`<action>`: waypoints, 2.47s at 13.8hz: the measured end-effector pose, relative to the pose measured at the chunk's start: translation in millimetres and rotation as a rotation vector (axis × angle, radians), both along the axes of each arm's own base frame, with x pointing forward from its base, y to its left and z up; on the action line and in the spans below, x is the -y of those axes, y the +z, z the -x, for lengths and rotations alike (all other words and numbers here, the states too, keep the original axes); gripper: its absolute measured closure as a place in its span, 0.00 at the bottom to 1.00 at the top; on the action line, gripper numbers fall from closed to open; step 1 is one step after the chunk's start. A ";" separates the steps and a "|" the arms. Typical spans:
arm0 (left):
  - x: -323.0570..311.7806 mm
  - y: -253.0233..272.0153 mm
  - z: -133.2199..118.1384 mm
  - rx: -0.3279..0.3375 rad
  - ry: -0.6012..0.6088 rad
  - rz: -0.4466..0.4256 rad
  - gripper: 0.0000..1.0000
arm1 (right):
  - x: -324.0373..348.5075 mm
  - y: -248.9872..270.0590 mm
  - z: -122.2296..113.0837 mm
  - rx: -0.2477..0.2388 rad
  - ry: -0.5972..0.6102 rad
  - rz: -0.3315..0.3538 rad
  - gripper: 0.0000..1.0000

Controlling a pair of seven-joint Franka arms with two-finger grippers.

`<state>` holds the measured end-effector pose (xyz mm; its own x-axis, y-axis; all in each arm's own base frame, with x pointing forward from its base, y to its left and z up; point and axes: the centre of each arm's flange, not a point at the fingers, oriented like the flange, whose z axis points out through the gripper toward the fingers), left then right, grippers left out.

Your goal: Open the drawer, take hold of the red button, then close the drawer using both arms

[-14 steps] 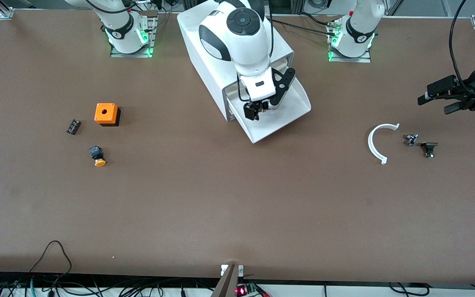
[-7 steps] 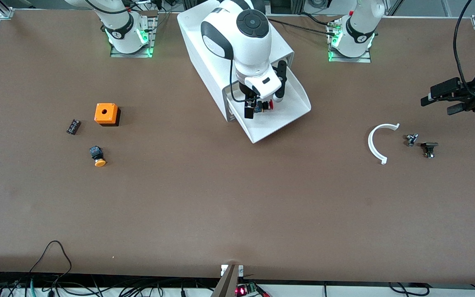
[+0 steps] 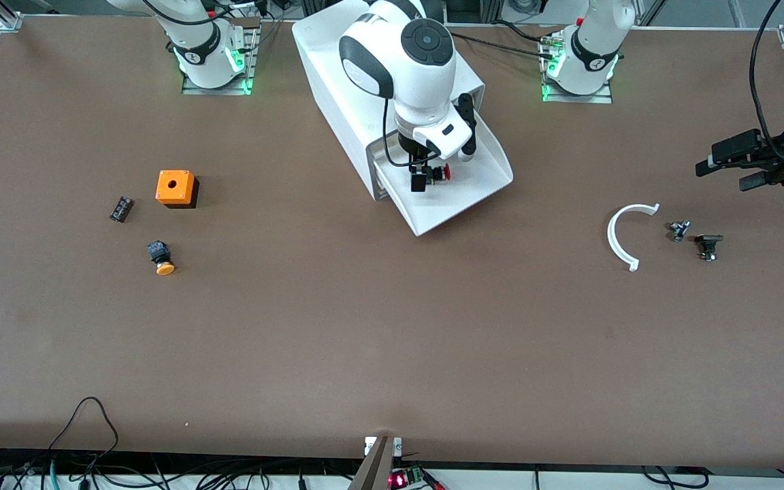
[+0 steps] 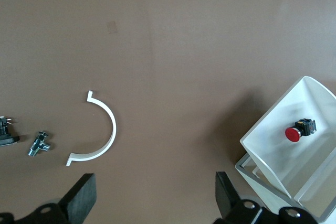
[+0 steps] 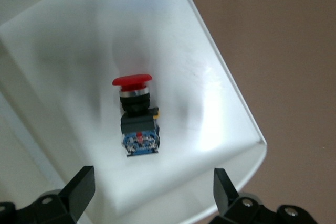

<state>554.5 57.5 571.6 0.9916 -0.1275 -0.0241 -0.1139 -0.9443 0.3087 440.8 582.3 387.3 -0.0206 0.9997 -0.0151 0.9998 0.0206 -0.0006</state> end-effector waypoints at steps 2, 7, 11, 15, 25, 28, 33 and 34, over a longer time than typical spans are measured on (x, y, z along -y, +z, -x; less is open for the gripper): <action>5.3 4.7 -1.1 0.007 -0.019 -0.037 0.00 | -8.4 -30.8 5.7 -0.024 0.014 0.018 0.00; 39.8 14.1 -4.2 -0.002 -0.029 -0.197 0.00 | -16.1 -49.1 11.4 -0.036 0.028 0.030 0.00; 62.1 18.7 -5.5 0.002 -0.006 -0.284 0.00 | -16.0 -49.2 11.0 -0.037 0.028 0.030 0.00; 59.2 17.5 -6.6 0.001 0.002 -0.286 0.00 | -18.8 -47.5 9.1 -0.034 0.029 0.026 0.04; 59.1 15.7 -7.6 -0.003 0.010 -0.287 0.00 | -19.0 -47.8 -3.3 -0.028 0.015 0.023 0.00; 59.1 15.8 -7.7 -0.002 0.010 -0.287 0.00 | -19.1 -54.8 -3.3 -0.034 0.015 0.031 0.03; 59.1 15.5 -7.8 -0.003 0.010 -0.287 0.00 | -20.6 -65.8 -4.5 -0.035 0.017 0.033 0.34; 59.1 15.4 -7.9 -0.003 0.010 -0.287 0.00 | -21.3 -63.1 -5.1 -0.032 0.018 0.029 0.46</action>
